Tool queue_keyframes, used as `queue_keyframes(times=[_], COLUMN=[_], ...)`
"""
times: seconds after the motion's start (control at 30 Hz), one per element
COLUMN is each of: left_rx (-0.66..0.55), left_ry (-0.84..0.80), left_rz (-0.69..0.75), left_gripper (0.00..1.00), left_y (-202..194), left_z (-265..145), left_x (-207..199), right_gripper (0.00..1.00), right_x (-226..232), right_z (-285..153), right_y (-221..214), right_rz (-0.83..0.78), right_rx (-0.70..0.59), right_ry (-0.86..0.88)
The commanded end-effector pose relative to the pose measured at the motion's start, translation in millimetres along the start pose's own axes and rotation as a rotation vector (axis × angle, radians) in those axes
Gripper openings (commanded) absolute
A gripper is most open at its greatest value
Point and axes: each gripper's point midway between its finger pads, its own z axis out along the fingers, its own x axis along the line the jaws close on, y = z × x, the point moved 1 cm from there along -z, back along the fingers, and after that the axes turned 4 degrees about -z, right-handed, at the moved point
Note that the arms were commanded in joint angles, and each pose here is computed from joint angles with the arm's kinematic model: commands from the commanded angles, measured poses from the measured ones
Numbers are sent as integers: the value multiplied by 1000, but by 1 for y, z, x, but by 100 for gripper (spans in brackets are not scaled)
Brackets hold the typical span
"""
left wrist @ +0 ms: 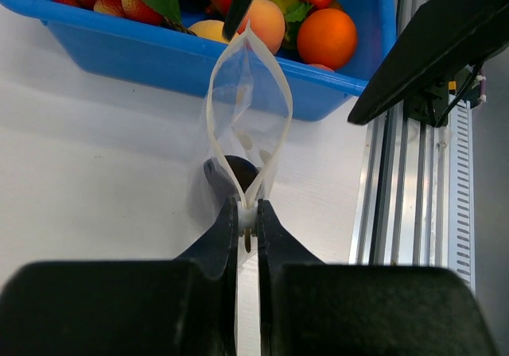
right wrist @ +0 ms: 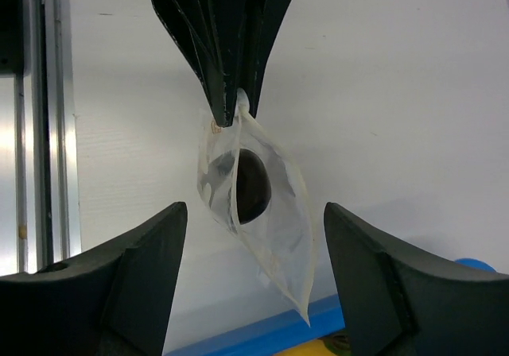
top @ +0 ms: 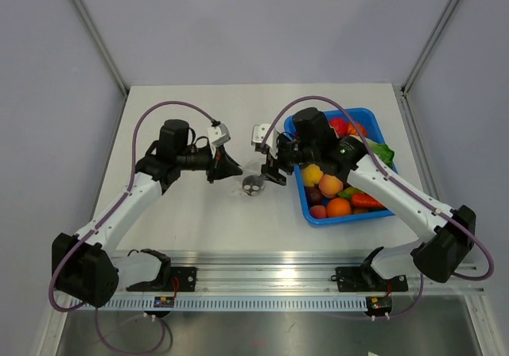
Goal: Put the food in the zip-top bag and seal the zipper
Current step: Zip the zipper food storage bag at the center of the board.
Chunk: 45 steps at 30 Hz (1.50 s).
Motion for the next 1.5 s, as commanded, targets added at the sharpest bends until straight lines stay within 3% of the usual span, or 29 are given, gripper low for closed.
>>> queue_keyframes(times=[0.0, 0.2, 0.4, 0.53, 0.67, 0.7, 0.73, 0.77, 0.8, 0.83, 0.9, 1.1, 1.3, 1.47], left_rx=[-36, -39, -41, -40, -43, -45, -45, -45, -44, -39, -40, -171, -157, -212], left_ry=[-29, -32, -44, -49, -46, -46, -47, -47, -45, -44, -24, 17, -30, -74], left_rz=[68, 66, 72, 75, 83, 92, 96, 99, 92, 80, 48, 63, 11, 14], left_gripper=[0, 0, 0, 0, 0, 0, 0, 1, 14, 49, 66, 67, 60, 57], left_y=[17, 17, 16, 15, 16, 17, 17, 18, 18, 17, 14, 16, 17, 30], left_z=[-7, -6, -7, -7, -8, -9, -9, -9, -10, -9, -10, -22, -16, -16], left_x=[-11, -11, -14, -16, -16, -17, -17, -17, -17, -16, -13, -2, 2, -6], right_gripper=[78, 80, 80, 74, 33, 11, 2, 0, 0, 0, 0, 0, 0, 0], right_x=[-1, 7, -6, -8, -6, -7, -7, -10, -11, -9, -14, -16, -13, -13], right_z=[0, 22, 44, 52, 58, 57, 57, 56, 52, 51, 47, 36, 34, 34], right_y=[28, 24, 14, 14, 9, 11, 9, 12, 16, 12, 17, 22, 25, 25], right_rz=[-89, -33, 2, 25, 64, 63, 67, 71, 62, 67, 60, 73, 85, 91], right_rx=[-91, -107, -104, -91, -63, -68, -67, -78, -95, -94, -132, -172, -194, -190], right_ry=[56, 133, 84, 110, 136, 128, 122, 101, 87, 79, 27, -1, 7, 8])
